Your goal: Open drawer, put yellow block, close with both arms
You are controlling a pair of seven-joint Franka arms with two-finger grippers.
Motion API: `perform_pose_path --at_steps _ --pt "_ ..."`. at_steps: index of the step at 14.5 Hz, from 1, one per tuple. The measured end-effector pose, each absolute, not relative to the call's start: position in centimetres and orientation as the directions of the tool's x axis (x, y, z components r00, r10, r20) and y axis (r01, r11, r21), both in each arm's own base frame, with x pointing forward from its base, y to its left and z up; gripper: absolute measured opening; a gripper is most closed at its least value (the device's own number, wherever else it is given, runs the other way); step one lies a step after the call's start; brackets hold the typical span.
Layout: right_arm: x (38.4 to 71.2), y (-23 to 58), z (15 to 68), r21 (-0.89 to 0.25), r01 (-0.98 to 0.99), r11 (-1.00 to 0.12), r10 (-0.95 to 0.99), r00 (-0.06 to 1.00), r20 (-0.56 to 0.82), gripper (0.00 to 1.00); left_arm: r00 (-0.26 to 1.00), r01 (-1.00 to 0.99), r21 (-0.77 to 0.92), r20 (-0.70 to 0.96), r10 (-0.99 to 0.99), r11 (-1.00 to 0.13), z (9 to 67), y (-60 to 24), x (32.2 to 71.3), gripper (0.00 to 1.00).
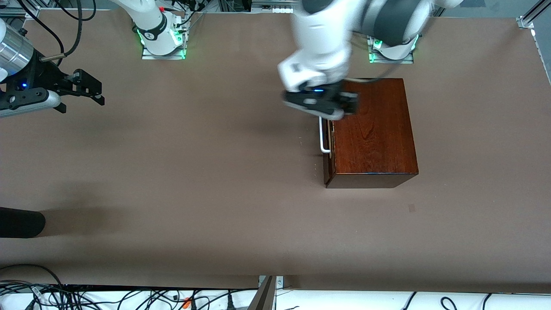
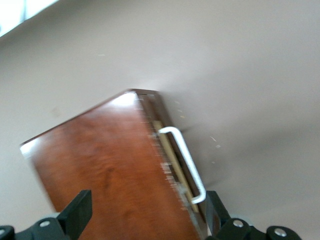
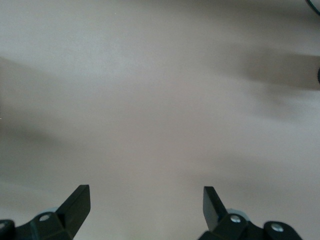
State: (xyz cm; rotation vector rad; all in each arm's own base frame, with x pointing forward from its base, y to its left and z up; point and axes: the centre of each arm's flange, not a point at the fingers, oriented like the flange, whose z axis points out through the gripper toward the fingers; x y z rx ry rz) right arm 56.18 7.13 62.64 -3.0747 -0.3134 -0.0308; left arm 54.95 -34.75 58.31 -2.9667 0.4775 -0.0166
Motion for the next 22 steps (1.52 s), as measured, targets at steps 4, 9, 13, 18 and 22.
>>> perform_pose_path --at_steps 4,9,13,18,22 --pt "56.2 7.1 62.6 -0.049 0.202 -0.978 0.201 0.979 0.025 1.0 0.997 -0.081 -0.068 -0.023 -0.079 -0.994 62.8 -20.3 58.4 1.0" --pt "56.2 7.2 62.6 -0.049 0.202 -0.978 0.201 0.979 0.025 1.0 0.997 0.029 -0.036 -0.073 0.032 -0.999 62.0 -11.1 58.8 1.0" --pt "56.2 7.2 62.6 -0.049 0.202 -0.978 0.201 0.979 0.025 1.0 0.997 -0.019 -0.004 -0.074 -0.019 -1.0 60.9 -8.6 57.0 1.0" --pt "56.2 7.1 62.6 -0.049 0.202 -0.978 0.201 0.979 0.025 1.0 0.994 -0.089 0.014 -0.058 -0.09 -0.996 60.2 -6.7 55.5 1.0" --pt "56.2 7.1 62.6 -0.049 0.202 -0.978 0.201 0.979 0.025 1.0 0.994 -0.093 0.014 -0.055 -0.094 -0.996 60.0 -6.7 55.4 1.0"
